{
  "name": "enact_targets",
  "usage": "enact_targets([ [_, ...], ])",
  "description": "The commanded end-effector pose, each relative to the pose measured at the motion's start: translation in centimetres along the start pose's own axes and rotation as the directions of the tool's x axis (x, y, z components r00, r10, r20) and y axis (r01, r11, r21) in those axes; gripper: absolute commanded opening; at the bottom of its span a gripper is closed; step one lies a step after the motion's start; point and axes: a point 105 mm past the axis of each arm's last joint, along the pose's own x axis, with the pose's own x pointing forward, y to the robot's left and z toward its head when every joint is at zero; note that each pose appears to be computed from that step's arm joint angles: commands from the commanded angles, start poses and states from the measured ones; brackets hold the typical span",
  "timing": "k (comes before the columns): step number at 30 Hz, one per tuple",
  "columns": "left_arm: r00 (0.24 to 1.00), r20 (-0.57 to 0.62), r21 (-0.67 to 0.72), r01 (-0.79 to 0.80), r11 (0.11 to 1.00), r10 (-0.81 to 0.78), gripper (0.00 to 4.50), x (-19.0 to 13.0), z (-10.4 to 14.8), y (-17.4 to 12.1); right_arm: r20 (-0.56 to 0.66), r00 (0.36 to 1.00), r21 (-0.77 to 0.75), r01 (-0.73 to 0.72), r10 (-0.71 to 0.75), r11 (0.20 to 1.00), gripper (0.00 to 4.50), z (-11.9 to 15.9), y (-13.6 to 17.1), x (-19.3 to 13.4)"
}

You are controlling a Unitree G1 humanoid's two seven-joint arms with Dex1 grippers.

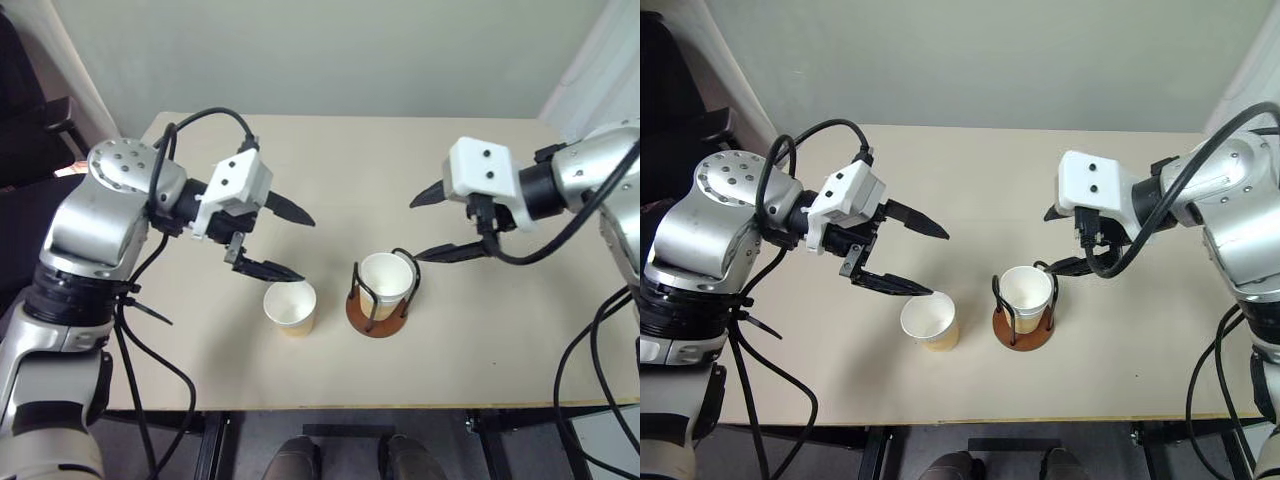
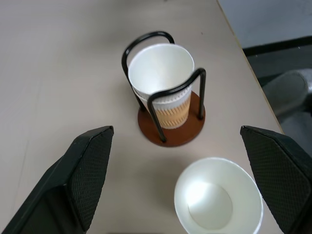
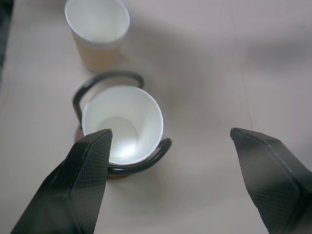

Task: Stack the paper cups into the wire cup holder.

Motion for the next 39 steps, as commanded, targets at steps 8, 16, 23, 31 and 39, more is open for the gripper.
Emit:
enact_targets([
  [8,0.976,-0.155,0.011,0.156,0.988,-0.153,4.50,-1.9,-0.9,-4.5,0.101,0.994,0.052,0.024,-0.029,0.998,4.01,1.7,0.2,-2.5],
  [16,0.918,-0.285,0.063,0.305,0.950,-0.276,4.50,-0.6,-3.5,-6.6,0.148,0.989,0.045,-0.004,-0.003,0.999,4.01,2.4,0.5,-2.1],
  [23,0.891,-0.355,0.108,0.340,0.934,-0.283,4.50,-0.6,-6.1,-6.2,0.155,0.988,0.050,0.007,-0.015,0.999,4.01,2.6,0.5,-2.2],
  [31,0.889,-0.337,0.121,0.368,0.922,-0.310,4.50,0.0,-7.0,-6.7,0.154,0.988,0.051,0.011,-0.019,0.999,4.01,2.7,0.9,-2.5],
  [39,0.891,-0.308,0.183,0.400,0.898,-0.334,4.50,1.6,-7.3,-6.8,0.187,0.982,0.049,-0.015,0.005,0.999,4.01,2.7,2.0,-3.0],
])
